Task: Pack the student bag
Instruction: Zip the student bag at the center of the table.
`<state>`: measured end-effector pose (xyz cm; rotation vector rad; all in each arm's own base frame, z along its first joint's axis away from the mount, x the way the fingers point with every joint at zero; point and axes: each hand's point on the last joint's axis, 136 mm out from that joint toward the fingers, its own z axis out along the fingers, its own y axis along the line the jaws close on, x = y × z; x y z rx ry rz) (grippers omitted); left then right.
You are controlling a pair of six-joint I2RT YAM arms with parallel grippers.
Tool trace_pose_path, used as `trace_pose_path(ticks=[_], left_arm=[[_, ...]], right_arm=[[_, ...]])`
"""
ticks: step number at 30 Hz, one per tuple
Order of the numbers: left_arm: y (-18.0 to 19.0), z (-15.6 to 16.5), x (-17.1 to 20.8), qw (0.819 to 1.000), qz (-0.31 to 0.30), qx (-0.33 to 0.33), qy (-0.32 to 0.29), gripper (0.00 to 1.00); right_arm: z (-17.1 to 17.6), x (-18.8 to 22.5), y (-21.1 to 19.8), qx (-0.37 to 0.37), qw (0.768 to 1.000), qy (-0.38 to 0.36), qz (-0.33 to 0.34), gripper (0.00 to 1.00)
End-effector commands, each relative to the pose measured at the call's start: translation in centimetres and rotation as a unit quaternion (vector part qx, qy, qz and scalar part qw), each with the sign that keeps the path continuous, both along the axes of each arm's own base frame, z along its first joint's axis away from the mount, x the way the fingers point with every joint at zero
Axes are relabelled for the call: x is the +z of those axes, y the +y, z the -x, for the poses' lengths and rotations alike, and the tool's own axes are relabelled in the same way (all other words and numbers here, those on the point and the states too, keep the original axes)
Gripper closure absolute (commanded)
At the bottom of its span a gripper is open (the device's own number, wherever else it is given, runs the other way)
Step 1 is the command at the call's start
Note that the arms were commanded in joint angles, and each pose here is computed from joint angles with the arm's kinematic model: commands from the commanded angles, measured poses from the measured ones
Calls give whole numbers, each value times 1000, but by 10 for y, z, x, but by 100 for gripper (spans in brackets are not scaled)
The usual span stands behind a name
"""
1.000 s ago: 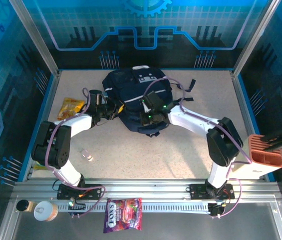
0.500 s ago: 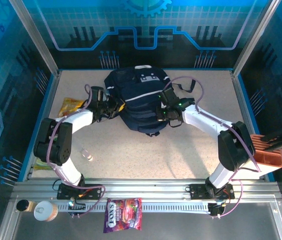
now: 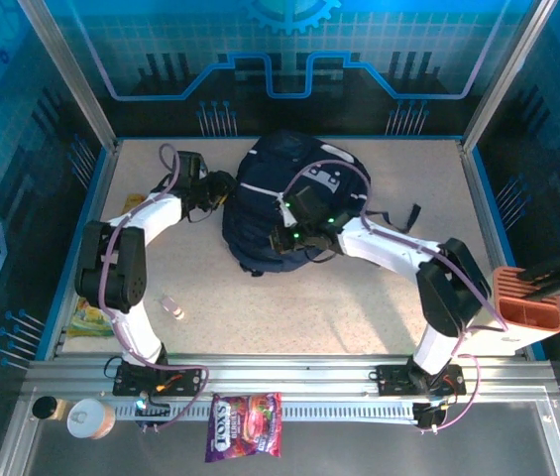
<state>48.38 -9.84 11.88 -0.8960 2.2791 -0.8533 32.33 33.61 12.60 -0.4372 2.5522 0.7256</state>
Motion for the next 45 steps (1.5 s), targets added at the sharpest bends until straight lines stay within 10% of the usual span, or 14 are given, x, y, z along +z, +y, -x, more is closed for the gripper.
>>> trace_pose_path(ticks=[1,16,34,45], left_arm=[[37,26,10,996,-65,60,14,43],[-34,91,24,991,125,3,42,39],[-63,78,-2,985,163,4,62,52],[-65,66,-3,987,154,1,56,82]], right_arm=[[-9,23,37,23,997,1,-69,96],[-17,25,55,38,995,5,-89,96],[-12,21,54,40,995,15,-88,96],[1,5,40,27,997,35,-68,96]])
